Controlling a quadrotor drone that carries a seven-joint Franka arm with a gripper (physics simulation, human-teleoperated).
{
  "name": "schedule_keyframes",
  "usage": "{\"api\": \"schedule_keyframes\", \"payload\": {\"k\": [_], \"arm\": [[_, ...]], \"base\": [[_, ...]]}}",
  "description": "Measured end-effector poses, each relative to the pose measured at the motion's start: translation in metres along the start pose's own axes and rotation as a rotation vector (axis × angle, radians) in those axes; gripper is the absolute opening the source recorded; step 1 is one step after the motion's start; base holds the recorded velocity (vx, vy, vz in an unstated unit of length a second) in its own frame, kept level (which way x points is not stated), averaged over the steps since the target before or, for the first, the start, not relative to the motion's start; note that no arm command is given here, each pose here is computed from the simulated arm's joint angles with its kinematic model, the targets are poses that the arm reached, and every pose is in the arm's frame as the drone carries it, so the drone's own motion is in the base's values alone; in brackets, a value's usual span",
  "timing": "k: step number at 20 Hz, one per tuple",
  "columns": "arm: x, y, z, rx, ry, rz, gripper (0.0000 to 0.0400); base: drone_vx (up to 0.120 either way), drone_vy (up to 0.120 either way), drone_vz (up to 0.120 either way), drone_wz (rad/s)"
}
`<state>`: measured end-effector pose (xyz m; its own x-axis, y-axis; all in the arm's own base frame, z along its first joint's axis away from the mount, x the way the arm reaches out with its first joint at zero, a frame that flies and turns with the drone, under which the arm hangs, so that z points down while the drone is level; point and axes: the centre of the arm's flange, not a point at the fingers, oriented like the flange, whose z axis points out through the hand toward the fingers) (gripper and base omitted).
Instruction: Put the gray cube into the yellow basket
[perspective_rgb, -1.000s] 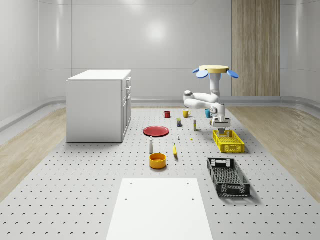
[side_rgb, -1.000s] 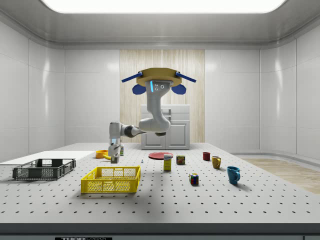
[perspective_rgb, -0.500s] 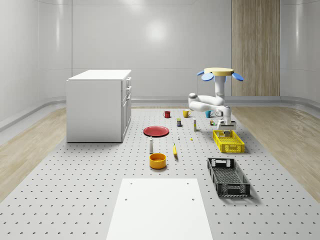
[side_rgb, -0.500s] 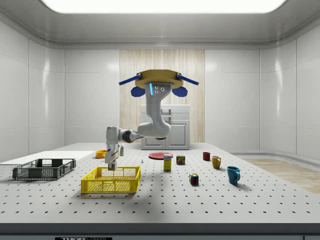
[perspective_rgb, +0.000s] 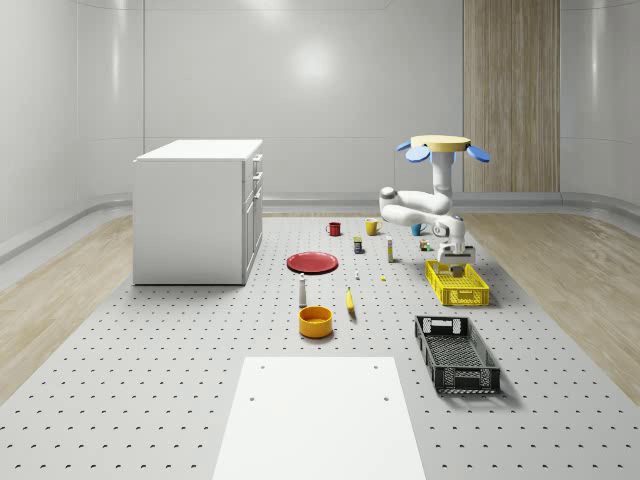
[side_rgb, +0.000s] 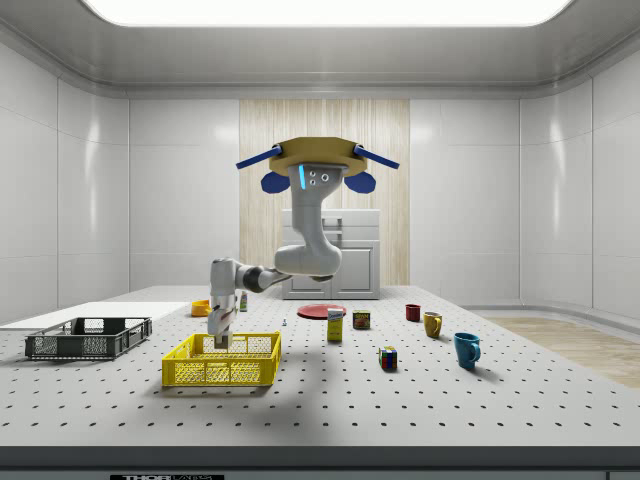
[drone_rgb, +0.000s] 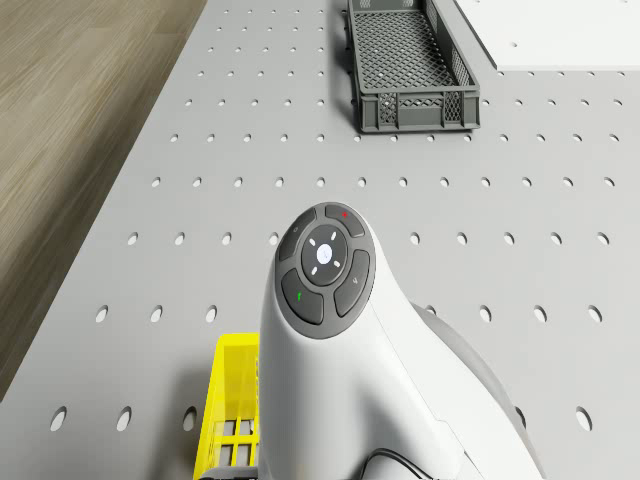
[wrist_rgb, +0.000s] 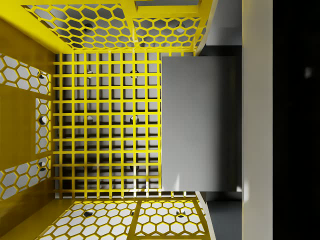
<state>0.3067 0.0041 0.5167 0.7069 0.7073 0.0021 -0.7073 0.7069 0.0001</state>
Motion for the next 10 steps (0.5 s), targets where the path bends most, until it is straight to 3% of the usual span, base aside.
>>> {"api": "schedule_keyframes", "payload": {"k": [7, 10], "arm": [[0.000, 0.000, 0.028, 0.000, 0.000, 0.000, 0.0250], [0.000, 0.000, 0.034, 0.000, 0.000, 0.000, 0.0329]], "base": [[0.000, 0.000, 0.000, 0.000], [0.000, 0.000, 0.000, 0.000]]}}
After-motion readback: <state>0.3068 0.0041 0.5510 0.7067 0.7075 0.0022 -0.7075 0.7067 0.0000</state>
